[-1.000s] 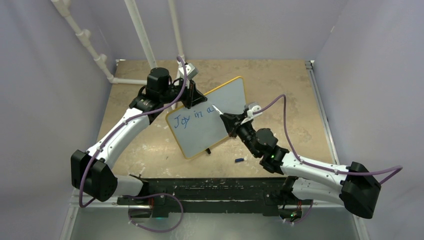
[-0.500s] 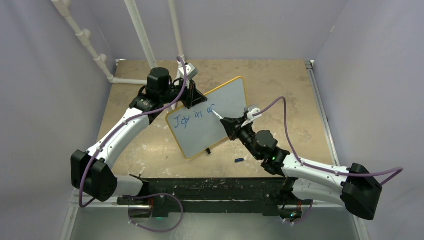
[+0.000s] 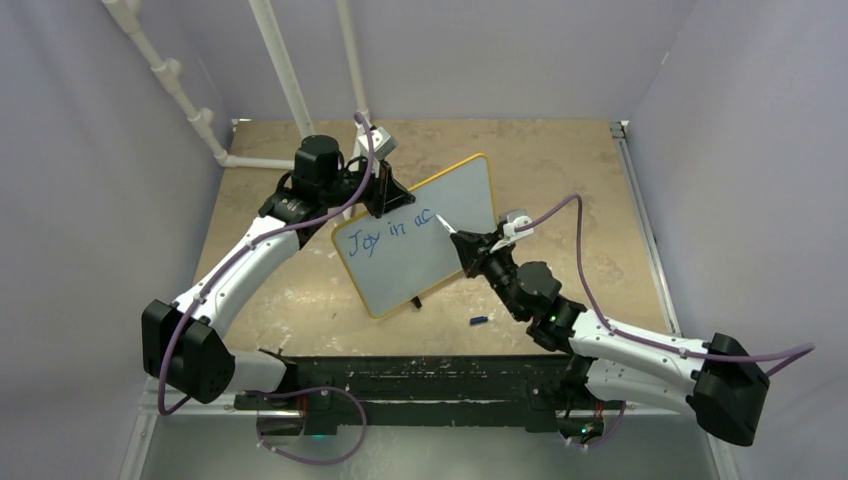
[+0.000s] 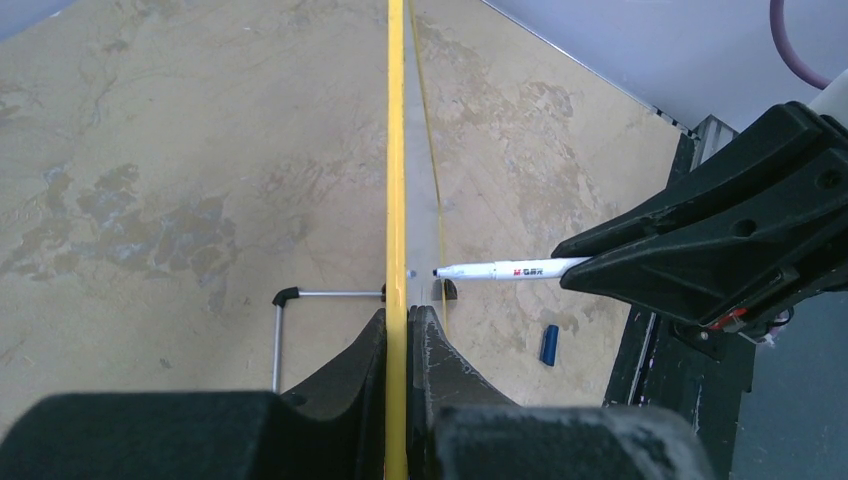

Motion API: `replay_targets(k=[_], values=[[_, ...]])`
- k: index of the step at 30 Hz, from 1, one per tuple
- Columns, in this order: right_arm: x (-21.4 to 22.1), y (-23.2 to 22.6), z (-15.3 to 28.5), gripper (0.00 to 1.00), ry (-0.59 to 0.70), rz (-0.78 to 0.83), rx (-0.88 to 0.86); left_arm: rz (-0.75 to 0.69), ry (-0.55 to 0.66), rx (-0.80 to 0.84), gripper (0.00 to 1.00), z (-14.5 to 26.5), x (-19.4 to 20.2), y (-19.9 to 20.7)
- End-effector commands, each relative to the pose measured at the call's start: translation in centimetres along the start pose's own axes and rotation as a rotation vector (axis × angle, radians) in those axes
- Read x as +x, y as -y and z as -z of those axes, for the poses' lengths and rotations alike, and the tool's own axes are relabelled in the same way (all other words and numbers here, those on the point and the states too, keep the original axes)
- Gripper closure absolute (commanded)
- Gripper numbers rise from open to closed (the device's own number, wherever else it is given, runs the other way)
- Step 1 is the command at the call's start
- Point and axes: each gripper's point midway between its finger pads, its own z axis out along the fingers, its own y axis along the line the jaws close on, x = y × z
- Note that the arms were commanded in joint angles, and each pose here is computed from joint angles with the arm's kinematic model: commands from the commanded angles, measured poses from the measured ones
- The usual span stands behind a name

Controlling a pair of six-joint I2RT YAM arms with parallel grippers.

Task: Write a sentence on the whiteboard

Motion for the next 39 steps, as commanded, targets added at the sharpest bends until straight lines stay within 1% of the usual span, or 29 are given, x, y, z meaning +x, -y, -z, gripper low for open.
replay_targets(k=[1, 12, 17, 26, 32, 39], values=[[-3.2, -0.4, 0.1, 1.0, 0.083, -0.011, -0.006, -0.085, 0.019, 0.006, 1.0, 0.1, -0.3, -0.1], [-5.8, -2.0, -0.9, 1.0, 0.147, 0.01, -0.051, -0.084, 0.016, 0.006, 1.0, 0.1, -0.2, -0.2], [-6.3, -2.4, -1.4, 1.0, 0.155, 0.025, -0.058, -0.082, 0.015, 0.009, 1.0, 0.1, -0.1, -0.1], [-4.1, -1.5, -1.9, 1.0, 0.106, 0.035, -0.015, -0.085, 0.019, 0.009, 1.0, 0.2, -0.3, 0.0], [-2.5, -0.3, -1.4, 1.0, 0.067, 0.032, 0.028, -0.086, 0.019, 0.009, 1.0, 0.2, -0.3, 0.0], [-0.2, 0.5, -0.5, 1.0, 0.009, 0.011, 0.036, -0.087, 0.02, 0.011, 1.0, 0.1, -0.3, 0.0]])
